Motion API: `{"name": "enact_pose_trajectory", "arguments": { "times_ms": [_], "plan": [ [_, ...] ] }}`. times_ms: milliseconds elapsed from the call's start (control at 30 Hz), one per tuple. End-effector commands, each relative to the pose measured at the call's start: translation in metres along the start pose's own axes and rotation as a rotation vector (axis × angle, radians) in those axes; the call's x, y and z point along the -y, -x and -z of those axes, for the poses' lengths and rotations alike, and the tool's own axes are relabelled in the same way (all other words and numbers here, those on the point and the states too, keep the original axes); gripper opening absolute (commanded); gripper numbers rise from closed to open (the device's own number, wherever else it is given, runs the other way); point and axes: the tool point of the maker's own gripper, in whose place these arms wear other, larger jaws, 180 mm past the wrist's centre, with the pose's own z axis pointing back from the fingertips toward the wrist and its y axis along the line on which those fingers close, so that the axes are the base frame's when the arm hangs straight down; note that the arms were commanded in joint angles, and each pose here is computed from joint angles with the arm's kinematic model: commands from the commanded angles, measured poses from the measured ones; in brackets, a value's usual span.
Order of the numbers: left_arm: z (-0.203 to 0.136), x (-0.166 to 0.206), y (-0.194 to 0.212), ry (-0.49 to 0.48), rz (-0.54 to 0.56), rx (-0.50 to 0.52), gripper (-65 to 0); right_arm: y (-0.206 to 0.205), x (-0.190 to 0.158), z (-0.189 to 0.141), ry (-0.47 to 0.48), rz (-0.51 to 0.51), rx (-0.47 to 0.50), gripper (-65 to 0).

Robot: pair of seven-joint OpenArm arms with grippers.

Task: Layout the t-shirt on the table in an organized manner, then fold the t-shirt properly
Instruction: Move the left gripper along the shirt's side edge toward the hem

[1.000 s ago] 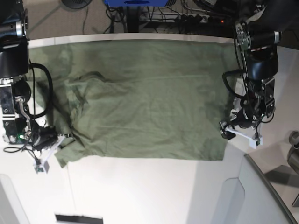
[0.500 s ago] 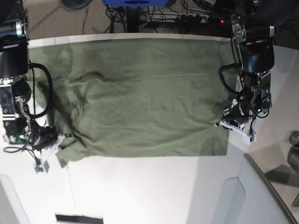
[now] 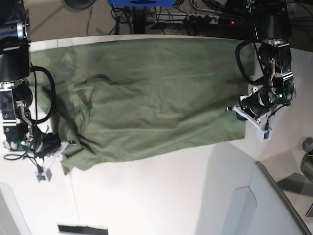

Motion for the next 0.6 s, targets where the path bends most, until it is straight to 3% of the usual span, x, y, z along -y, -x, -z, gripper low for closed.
{"name": "enact_pose_trajectory", "arguments": {
  "times_ms": [0, 267, 433, 500, 567],
  "plan": [
    [-0.005, -0.003, -0.012, -0.003, 0.012, 0.036, -65.0, -0.023, 0.005, -0.007, 0.01, -0.003, 0.062, -65.0],
    [-0.009, -0.011, 0.021, -0.018, 0.018, -0.026, -65.0, -0.023, 0.005, -0.007, 0.01, -0.003, 0.059, -65.0],
    [-0.02, -0.009, 0.028, -0.021, 0.042, -0.02, -28.3, -0.023, 0.005, -0.007, 0.01, -0.003, 0.059, -65.0],
    [-0.025, -0.014, 0.021, -0.032, 0.04, 0.0, -21.9, -0.023, 0.005, -0.007, 0.01, -0.003, 0.059, -65.0],
    [-0.03, -0.029, 0.01, -0.064, 0.006, 0.034, -22.2, -0.022, 0.005, -0.007, 0.01, -0.003, 0.056, -65.0]
  ]
}}
